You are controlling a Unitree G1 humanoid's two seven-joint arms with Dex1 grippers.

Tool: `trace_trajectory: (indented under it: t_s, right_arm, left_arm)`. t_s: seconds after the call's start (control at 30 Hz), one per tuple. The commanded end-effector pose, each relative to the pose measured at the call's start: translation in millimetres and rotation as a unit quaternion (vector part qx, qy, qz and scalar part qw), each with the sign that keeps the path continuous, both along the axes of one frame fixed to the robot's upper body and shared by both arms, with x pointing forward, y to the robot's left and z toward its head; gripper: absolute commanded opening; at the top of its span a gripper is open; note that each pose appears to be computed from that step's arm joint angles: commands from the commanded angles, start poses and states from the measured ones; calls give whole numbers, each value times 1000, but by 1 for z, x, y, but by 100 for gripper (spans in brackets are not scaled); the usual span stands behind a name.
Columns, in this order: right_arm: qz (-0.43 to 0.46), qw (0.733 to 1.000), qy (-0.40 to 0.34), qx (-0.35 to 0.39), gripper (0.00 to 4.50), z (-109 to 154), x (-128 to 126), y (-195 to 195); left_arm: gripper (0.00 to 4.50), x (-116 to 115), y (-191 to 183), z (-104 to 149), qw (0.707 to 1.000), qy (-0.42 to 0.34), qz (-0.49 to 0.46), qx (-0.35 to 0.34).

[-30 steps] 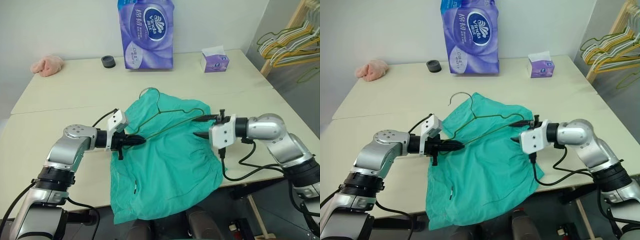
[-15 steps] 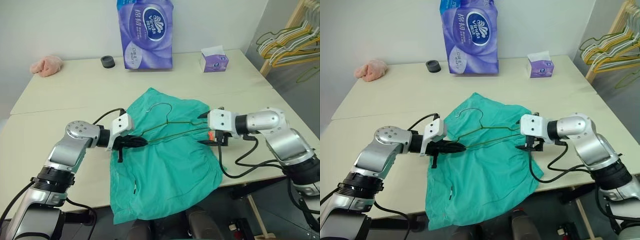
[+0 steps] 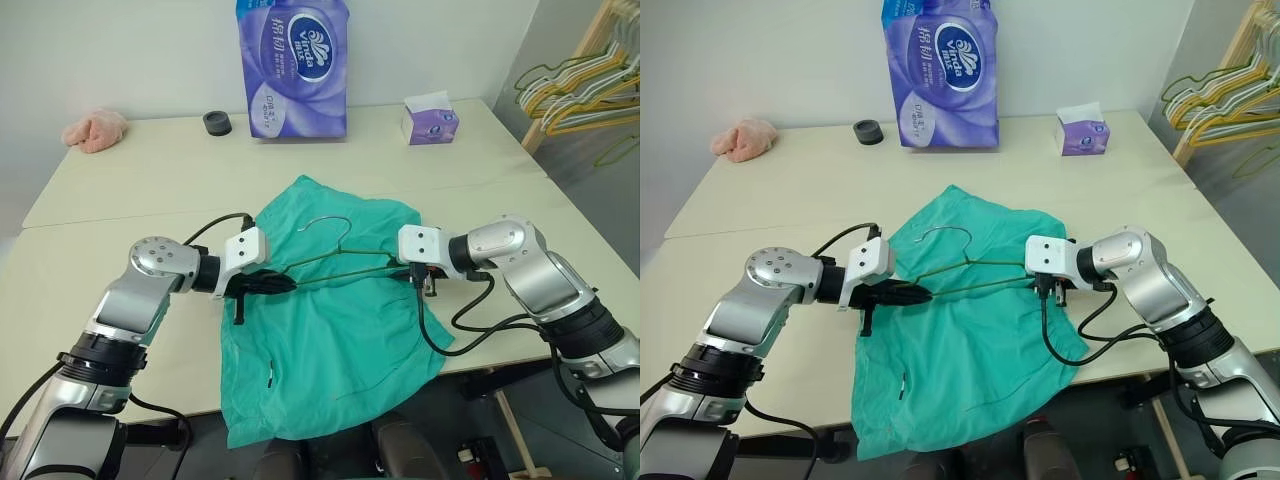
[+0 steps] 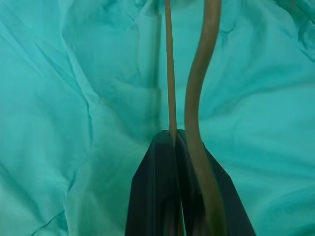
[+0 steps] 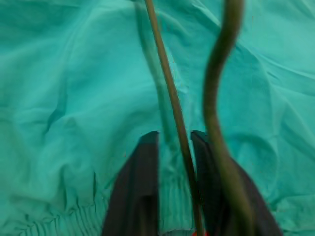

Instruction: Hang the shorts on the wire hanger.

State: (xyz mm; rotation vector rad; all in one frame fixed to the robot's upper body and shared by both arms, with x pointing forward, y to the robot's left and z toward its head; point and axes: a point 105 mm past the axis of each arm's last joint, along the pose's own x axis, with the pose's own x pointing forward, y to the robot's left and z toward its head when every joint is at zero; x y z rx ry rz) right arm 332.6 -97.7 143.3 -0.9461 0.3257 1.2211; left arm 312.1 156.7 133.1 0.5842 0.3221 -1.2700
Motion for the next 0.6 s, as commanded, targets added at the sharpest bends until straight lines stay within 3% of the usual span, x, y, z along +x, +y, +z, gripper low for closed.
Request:
trace_trajectory:
  t_s: [0.03,0.2,0.43,0.53,0.6]
  right_arm:
    - [7,1000,-3,-4,1,8,-4,5]
    - [1,1000,6,-5,1,6,-6,4]
    - [-20,1000,18,6,0,6,-8,-2]
    - [-41,999,30,19,0,8,-9,-9]
    - [-54,997,38,29,0,8,-10,-14]
  left_arm:
    - [0,-1,-2,6,1000,-23,-9,7]
    - [0,0,-4,1,1000,-19,-6,0]
    - [195,13,-3,10,997,-42,31,-48]
    - [286,24,1,23,990,-52,73,-110]
    - [286,29,7,33,982,-54,104,-150]
